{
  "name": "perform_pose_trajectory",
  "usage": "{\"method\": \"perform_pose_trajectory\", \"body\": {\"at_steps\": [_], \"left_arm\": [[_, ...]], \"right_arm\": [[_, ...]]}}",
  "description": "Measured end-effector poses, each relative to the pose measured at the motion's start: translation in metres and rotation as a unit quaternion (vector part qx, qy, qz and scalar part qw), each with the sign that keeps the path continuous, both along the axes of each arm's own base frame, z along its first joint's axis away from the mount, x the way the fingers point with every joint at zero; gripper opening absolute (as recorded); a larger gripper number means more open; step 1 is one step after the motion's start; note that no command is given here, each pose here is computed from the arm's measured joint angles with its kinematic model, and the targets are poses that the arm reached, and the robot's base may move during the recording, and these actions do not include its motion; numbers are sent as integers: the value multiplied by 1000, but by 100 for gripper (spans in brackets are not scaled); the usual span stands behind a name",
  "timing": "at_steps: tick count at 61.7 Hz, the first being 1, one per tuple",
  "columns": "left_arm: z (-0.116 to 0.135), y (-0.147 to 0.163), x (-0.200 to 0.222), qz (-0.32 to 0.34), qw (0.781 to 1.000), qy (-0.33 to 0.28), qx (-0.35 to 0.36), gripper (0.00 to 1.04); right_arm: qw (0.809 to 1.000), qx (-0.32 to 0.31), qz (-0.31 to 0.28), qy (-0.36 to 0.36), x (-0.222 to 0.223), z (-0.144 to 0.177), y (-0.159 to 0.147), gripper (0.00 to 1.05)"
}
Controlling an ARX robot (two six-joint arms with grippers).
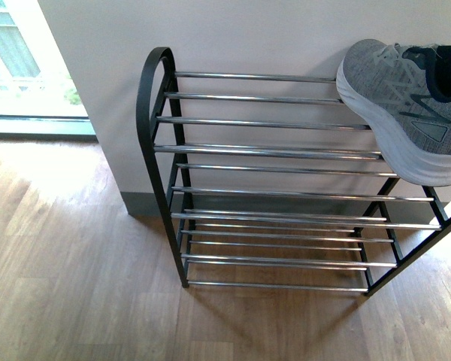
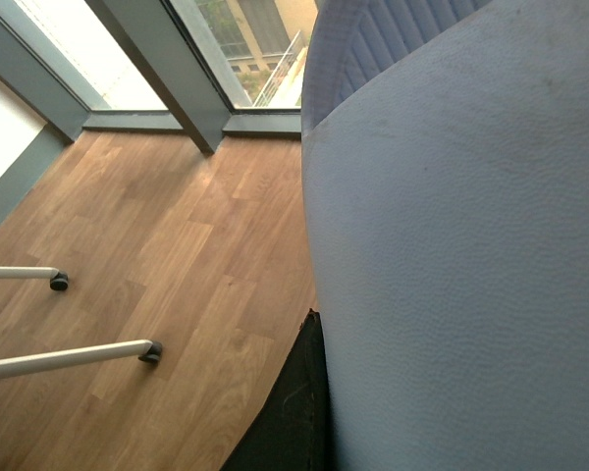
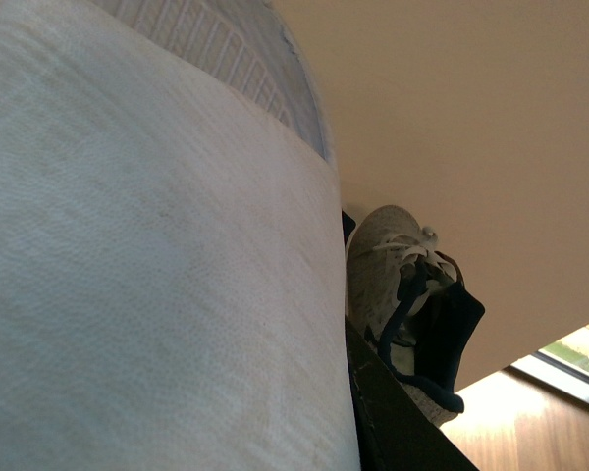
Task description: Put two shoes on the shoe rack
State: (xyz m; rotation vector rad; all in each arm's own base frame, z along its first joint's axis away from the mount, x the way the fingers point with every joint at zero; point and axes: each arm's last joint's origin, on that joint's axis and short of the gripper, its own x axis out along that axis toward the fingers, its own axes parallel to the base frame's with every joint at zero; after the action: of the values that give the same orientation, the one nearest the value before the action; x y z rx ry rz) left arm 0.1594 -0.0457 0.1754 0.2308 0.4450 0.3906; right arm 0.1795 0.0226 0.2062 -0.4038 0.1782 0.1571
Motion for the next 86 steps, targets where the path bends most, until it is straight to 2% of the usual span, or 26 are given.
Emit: {"method": "perform_pose_trajectory", "body": {"at_steps": [29,32,35,39,47,55,59,73,86], "left_arm": [[0,0,0,0,1000,-1,0,2],[0,0,0,0,1000,-1,0,2],[0,0,0,0,1000,-1,0,2],[0,0,0,0,1000,-1,0,2],[0,0,0,0,1000,-1,0,2],[0,0,0,0,1000,-1,0,2],[0,0,0,0,1000,-1,0,2],[0,0,0,0,1000,-1,0,2],[0,0,0,0,1000,-1,0,2]], "right_arm": [[1000,1,3,0,0,0,1,1],[999,26,27,23,2,-1,0,1],[993,83,68,50,11,1,6,1],[986,135,73,61,38,10,20,1],[978,174,63,99,86,7,52,1],[976,171,49,126,131,-9,79,1],[977,165,34,133,144,-17,82,1],[977,141,-32,155,182,-53,77,1],[983,78,-73,152,207,-92,68,1]]}}
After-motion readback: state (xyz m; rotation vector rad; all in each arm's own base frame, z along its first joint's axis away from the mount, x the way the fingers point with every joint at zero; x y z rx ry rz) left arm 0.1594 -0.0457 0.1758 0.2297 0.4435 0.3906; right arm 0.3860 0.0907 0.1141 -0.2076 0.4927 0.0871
